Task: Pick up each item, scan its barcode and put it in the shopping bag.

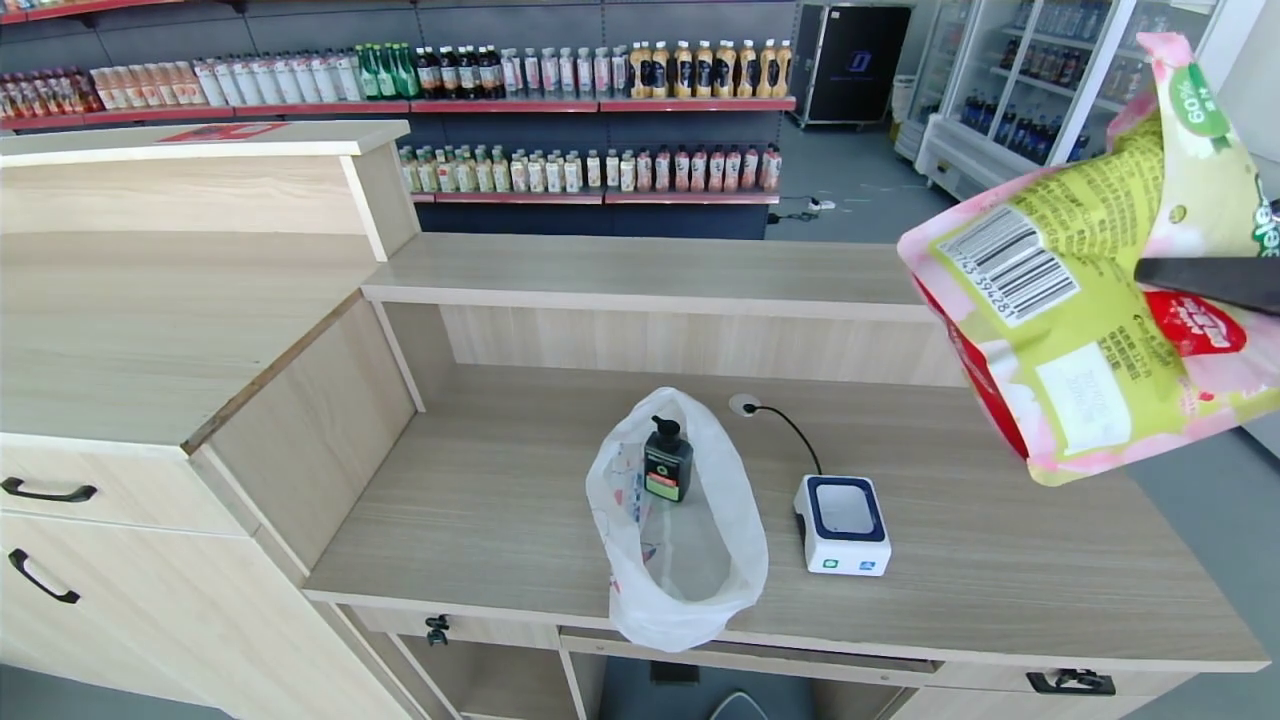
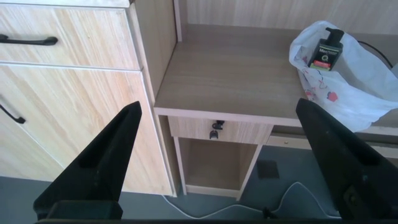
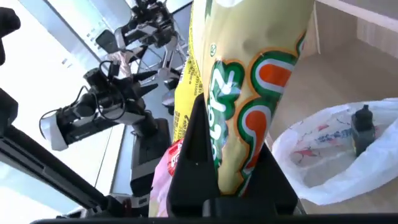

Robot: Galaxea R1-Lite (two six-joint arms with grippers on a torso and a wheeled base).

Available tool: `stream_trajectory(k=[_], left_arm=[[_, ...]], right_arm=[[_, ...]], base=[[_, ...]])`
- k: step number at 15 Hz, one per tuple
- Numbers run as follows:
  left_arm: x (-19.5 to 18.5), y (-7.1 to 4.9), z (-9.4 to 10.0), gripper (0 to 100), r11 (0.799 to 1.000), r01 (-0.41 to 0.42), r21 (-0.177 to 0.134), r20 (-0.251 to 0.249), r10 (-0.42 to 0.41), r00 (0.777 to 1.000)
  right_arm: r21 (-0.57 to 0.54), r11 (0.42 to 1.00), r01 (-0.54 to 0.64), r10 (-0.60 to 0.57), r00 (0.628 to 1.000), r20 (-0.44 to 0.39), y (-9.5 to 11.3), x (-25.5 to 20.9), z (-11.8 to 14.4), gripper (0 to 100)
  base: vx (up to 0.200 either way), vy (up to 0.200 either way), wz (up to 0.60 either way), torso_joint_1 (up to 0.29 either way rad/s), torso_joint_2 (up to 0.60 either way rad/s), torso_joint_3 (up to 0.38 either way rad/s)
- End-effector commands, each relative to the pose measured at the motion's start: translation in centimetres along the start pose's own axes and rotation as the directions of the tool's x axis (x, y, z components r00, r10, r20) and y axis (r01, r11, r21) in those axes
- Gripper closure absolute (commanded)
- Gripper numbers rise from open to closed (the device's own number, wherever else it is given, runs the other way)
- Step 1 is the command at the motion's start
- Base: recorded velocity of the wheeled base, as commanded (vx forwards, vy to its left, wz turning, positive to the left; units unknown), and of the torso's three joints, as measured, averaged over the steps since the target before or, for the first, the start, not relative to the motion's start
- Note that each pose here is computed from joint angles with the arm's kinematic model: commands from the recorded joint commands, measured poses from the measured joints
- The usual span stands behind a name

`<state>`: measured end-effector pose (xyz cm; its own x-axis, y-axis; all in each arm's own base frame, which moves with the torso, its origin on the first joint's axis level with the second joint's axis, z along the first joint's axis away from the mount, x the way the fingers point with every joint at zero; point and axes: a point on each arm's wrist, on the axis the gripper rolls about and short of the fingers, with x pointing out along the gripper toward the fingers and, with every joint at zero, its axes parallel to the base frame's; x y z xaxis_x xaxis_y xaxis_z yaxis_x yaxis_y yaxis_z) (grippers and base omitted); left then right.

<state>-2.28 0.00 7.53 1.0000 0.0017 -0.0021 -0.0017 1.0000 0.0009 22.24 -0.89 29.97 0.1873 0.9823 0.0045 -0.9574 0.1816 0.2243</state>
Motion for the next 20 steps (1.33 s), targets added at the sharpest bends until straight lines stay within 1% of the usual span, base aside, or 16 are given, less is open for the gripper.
stream_trajectory(k=[1, 4, 5, 6, 7, 9, 12, 14, 17, 18, 19, 20], left_arm=[[0.0, 0.0, 0.0, 0, 1.0, 0.0, 0.001, -0.001, 0.0, 1.0], [0.0, 0.0, 0.0, 0, 1.0, 0.0, 0.001, 0.001, 0.0, 1.0], [0.0, 0.0, 0.0, 0, 1.0, 0.0, 0.001, 0.001, 0.0, 1.0], [0.0, 0.0, 0.0, 0, 1.0, 0.0, 0.001, 0.001, 0.0, 1.0], [0.0, 0.0, 0.0, 0, 1.0, 0.0, -0.001, 0.001, 0.0, 1.0], [0.0, 0.0, 0.0, 0, 1.0, 0.0, -0.001, 0.001, 0.0, 1.0], [0.0, 0.0, 0.0, 0, 1.0, 0.0, 0.001, 0.001, 0.0, 1.0], [0.0, 0.0, 0.0, 0, 1.0, 0.0, -0.001, 0.001, 0.0, 1.0], [0.0, 0.0, 0.0, 0, 1.0, 0.0, 0.001, 0.001, 0.0, 1.0], [0.0, 0.0, 0.0, 0, 1.0, 0.0, -0.001, 0.001, 0.0, 1.0], [0.0, 0.0, 0.0, 0, 1.0, 0.0, -0.001, 0.001, 0.0, 1.0], [0.0, 0.0, 0.0, 0, 1.0, 0.0, -0.001, -0.001, 0.0, 1.0]], right_arm=[[-0.061, 0.996, -0.066, 0.065, 0.998, -0.012, 1.6, 1.3, 1.2, 100], [-0.063, 0.993, -0.095, 0.094, 0.995, -0.017, 2.4, 1.9, 1.9, 100], [-0.077, 0.99, -0.117, 0.115, 0.993, -0.021, 3.6, 2.1, 1.9, 100], [-0.088, 0.986, -0.141, 0.139, 0.99, -0.027, 4.5, 2.3, 1.2, 100], [-0.125, 0.978, -0.168, 0.165, 0.986, -0.036, 5.2, 2.5, 0.3, 100], [-0.194, 0.961, -0.197, 0.192, 0.98, -0.045, 5.7, 2.6, -1.2, 100], [-0.279, 0.937, -0.208, 0.203, 0.978, -0.049, 5.7, 2.6, -3.4, 100], [-0.314, 0.923, -0.221, 0.216, 0.975, -0.052, 6.3, 2.6, -3.6, 100], [-0.361, 0.899, -0.248, 0.244, 0.968, -0.058, 7.6, 2.8, -3.1, 100], [-0.363, 0.899, -0.246, 0.242, 0.969, -0.058, 7.9, 2.7, -3.1, 100], [-0.342, 0.906, -0.249, 0.243, 0.968, -0.059, 8.5, 2.5, -3.8, 100], [-0.332, 0.909, -0.25, 0.245, 0.968, -0.06, 8.4, 2.5, -4.2, 100]], base=[[0.0, 0.0, 0.0, 0.0, 0.0, 0.0], [0.0, 0.0, 0.0, 0.0, 0.0, 0.0], [0.0, 0.0, 0.0, 0.0, 0.0, 0.0], [0.0, 0.0, 0.0, 0.0, 0.0, 0.0], [0.0, 0.0, 0.0, 0.0, 0.0, 0.0], [0.0, 0.0, 0.0, 0.0, 0.0, 0.0], [0.0, 0.0, 0.0, 0.0, 0.0, 0.0], [0.0, 0.0, 0.0, 0.0, 0.0, 0.0], [0.0, 0.0, 0.0, 0.0, 0.0, 0.0], [0.0, 0.0, 0.0, 0.0, 0.0, 0.0], [0.0, 0.0, 0.0, 0.0, 0.0, 0.0], [0.0, 0.0, 0.0, 0.0, 0.0, 0.0]])
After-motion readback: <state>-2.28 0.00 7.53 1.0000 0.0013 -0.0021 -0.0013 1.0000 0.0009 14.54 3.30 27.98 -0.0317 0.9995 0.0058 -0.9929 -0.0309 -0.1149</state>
